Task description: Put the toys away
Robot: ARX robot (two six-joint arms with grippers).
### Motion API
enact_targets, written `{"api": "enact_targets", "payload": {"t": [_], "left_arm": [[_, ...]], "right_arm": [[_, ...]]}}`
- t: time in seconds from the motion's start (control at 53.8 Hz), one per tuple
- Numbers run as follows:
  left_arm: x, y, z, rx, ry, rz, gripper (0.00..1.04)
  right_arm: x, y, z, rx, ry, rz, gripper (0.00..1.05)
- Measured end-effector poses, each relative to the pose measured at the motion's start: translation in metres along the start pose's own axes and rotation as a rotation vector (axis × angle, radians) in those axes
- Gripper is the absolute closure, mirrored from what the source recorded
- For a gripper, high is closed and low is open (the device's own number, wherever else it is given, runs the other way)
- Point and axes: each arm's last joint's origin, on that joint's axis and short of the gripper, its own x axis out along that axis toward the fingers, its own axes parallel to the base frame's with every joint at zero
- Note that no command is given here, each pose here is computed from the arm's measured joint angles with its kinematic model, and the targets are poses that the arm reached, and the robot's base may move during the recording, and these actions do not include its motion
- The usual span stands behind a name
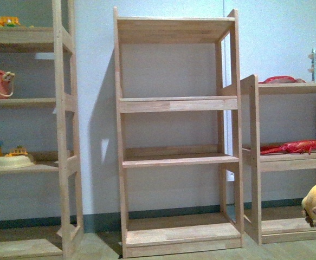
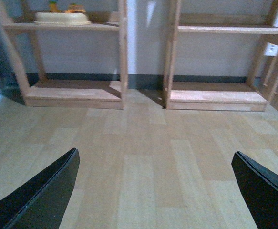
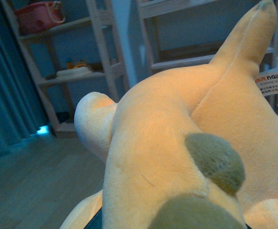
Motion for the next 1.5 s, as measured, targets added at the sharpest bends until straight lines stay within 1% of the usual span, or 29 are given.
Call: {"api": "enact_targets", "payload": {"t": [0.223,1.504], "left_arm": [[0.0000,0.0002,0.0001,0.000,-0.001,0.008,0.06],[0.0000,0.0002,0.0000,0.000,0.000,0.006,0.06]], "right_arm": [[0.0000,0.0005,-0.0001,0.001,0.003,0.014,0.86],[0.0001,0.0004,-0.0002,0.001,0.003,0.009,0.86]]}}
